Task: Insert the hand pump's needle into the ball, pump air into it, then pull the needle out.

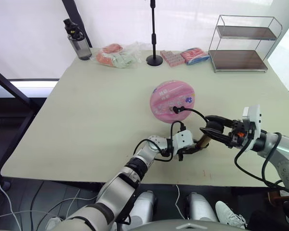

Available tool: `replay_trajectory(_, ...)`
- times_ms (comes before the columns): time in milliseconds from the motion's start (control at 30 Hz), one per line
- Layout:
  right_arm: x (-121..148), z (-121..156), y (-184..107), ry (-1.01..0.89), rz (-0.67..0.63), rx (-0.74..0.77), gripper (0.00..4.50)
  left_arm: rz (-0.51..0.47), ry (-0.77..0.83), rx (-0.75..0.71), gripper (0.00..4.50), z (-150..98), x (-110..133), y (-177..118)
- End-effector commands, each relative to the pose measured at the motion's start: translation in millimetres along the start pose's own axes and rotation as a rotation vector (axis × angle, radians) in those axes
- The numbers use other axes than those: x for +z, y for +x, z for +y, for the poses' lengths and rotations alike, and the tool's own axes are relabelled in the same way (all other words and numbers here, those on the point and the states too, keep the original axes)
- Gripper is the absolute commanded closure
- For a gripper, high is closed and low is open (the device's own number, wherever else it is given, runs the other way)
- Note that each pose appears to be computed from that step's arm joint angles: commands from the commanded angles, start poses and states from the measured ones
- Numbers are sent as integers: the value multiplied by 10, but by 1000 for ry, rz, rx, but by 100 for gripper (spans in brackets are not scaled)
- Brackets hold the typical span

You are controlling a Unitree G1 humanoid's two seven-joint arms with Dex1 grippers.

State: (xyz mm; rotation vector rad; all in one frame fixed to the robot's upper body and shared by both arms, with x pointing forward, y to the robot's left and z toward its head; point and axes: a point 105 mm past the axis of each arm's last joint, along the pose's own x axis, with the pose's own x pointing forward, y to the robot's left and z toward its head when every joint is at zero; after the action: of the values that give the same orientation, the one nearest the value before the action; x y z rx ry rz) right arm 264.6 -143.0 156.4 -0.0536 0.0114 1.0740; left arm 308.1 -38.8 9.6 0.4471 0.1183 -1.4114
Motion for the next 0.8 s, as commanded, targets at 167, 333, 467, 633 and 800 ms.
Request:
replay_trajectory(167, 576, -10, -29, -29, -108, 31, 248, 139, -79, -49, 342, -199, -394, -50)
replay_trajectory(333, 920, -82, -121, -79, -104, 28, 248, 145, -80, -49, 342, -200, -412, -63)
replay_trajectory(467, 1116, -147, -213, -92, -85, 14, 248, 145, -81, -47, 342, -199, -416, -64)
replay_trajectory(633, 1516, -120, -348, -77, -135, 48, 248, 145, -80, -47, 342, -201, -417, -66)
replay_trajectory(800, 1706, -130, -419, -100, -139, 35, 248, 146, -78, -49, 342, -205, -420, -67)
